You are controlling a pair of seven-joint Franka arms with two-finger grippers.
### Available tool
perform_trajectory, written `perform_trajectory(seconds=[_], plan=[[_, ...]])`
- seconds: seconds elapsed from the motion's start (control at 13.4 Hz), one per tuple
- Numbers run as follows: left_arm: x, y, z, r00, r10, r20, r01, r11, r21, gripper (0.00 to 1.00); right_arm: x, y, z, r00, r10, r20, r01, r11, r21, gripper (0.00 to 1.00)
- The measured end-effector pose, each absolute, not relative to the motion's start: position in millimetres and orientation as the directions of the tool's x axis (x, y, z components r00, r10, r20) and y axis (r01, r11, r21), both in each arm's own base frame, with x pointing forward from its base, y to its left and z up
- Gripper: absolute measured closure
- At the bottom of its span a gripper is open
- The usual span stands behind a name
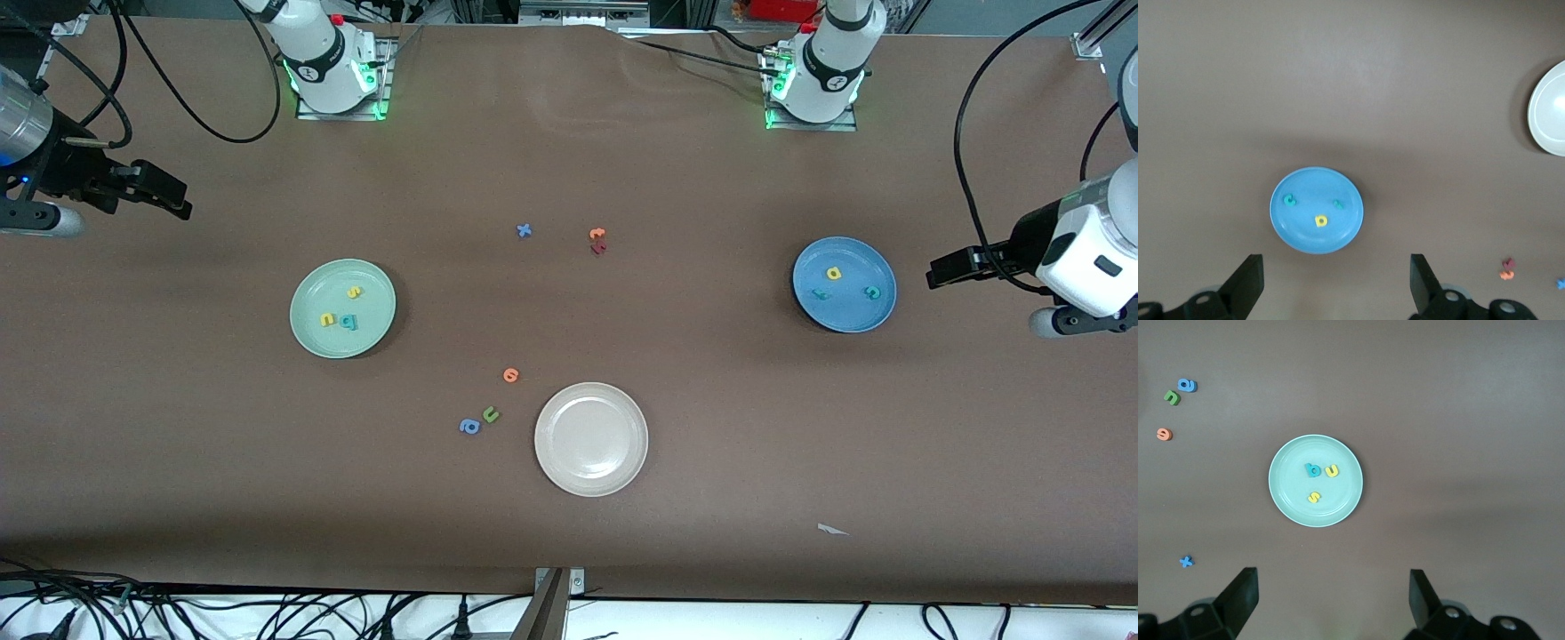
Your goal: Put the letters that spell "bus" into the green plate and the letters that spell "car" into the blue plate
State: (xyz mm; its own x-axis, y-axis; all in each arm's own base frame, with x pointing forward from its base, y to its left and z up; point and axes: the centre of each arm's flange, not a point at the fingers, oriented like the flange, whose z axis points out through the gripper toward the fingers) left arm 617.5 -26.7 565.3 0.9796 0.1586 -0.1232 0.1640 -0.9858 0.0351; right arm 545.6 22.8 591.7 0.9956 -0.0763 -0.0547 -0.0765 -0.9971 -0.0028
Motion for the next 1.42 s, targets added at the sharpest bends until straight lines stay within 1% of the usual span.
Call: perform_trajectory(seconds=[0.3,1.42], plan=[[610,0,552,0.976,0.167,-0.138,0.181,-0.978,0.099,0.00,546,23,592,0.996,-0.076,-0.055,-0.077,-0.997,-0.003,0.00],[609,-1,543,0.974,0.161,-0.157,0.178,-0.979,0.099,0.00,545,23,592,0.995,-0.077,-0.057,-0.077,-0.997,-0.003,0.00]])
